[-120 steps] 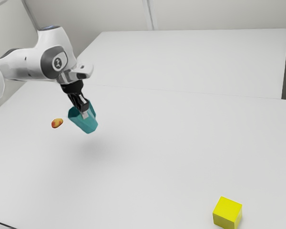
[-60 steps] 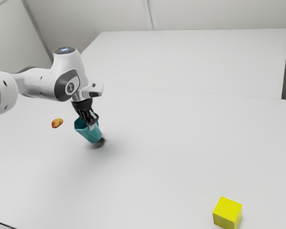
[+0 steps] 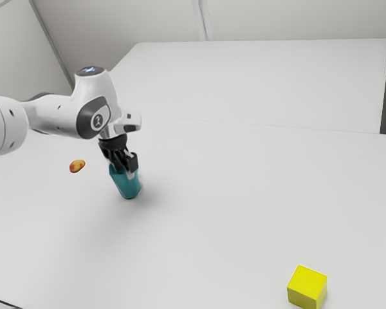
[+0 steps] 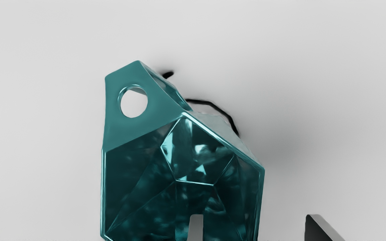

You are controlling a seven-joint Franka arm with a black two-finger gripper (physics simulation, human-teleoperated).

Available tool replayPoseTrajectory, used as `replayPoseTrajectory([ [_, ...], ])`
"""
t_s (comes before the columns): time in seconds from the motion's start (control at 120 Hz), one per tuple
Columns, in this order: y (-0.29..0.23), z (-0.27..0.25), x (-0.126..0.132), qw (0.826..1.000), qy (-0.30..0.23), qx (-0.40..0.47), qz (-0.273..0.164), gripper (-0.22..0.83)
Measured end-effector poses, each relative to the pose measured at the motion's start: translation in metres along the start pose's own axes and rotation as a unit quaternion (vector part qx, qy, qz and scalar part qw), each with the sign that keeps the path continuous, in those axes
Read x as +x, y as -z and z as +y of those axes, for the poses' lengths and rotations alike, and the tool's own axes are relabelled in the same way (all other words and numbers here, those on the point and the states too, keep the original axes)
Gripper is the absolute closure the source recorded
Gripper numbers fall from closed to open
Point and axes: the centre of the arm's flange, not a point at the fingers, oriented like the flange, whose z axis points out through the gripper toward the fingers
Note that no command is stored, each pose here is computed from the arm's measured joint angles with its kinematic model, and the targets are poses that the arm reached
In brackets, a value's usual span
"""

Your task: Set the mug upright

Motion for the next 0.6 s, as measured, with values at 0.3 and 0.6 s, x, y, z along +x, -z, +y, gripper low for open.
replayPoseTrajectory([
  [0.3, 0.136, -0.008, 0.004, 0.997, 0.032, 0.0, 0.075, 0.08],
  [0.6, 0.256, -0.004, -0.007, 0.994, 0.059, -0.03, 0.084, 0.02],
])
